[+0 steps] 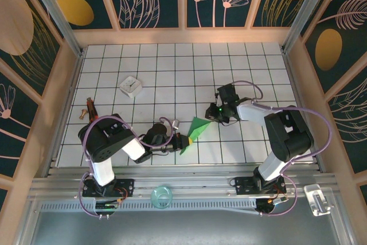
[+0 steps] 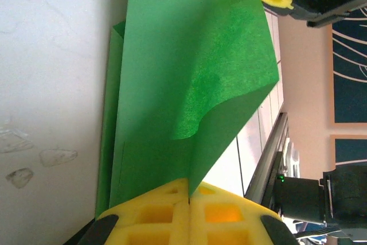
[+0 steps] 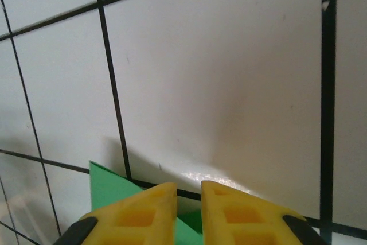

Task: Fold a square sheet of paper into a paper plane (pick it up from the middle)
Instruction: Perform the fifth fold on the wing at the bottom-center of the table.

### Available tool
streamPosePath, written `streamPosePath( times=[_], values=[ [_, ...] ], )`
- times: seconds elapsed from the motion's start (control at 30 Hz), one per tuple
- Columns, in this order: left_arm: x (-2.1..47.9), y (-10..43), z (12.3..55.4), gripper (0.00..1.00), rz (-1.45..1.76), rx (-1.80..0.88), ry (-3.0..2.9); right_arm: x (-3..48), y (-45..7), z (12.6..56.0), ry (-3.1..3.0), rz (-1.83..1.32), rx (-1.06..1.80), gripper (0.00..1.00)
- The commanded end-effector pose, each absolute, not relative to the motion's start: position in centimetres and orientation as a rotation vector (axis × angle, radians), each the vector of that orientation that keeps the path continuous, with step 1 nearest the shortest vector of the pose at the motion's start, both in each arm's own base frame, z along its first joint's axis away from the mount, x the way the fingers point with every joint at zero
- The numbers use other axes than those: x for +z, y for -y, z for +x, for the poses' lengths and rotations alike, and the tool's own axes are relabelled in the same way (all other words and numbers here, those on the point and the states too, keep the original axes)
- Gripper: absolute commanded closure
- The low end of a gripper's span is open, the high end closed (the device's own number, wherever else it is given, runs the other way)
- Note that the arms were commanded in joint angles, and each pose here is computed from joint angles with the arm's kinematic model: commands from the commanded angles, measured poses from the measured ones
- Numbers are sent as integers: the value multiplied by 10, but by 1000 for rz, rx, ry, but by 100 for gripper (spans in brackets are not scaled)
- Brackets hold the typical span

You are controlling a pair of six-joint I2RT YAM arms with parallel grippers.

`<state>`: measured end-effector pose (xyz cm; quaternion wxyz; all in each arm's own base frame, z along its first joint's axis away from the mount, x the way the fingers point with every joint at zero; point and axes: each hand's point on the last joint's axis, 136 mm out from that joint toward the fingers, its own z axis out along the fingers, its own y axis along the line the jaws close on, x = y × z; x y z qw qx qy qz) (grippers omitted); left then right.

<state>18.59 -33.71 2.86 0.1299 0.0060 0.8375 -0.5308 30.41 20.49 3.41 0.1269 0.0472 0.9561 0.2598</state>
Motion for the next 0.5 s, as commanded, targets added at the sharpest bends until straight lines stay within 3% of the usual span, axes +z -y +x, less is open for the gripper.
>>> streamPosePath(
  times=[0.0,0.17,0.47],
  values=[
    [34,341,184,100,30,-1594,-2416,55,-206,313,-2722,82,773,74],
    [35,340,185,100,-11,-1602,-2411,68,-193,311,-2707,63,689,67],
    [33,338,184,100,-89,-1653,-2412,106,-196,281,-2532,-110,724,69]
  ],
)
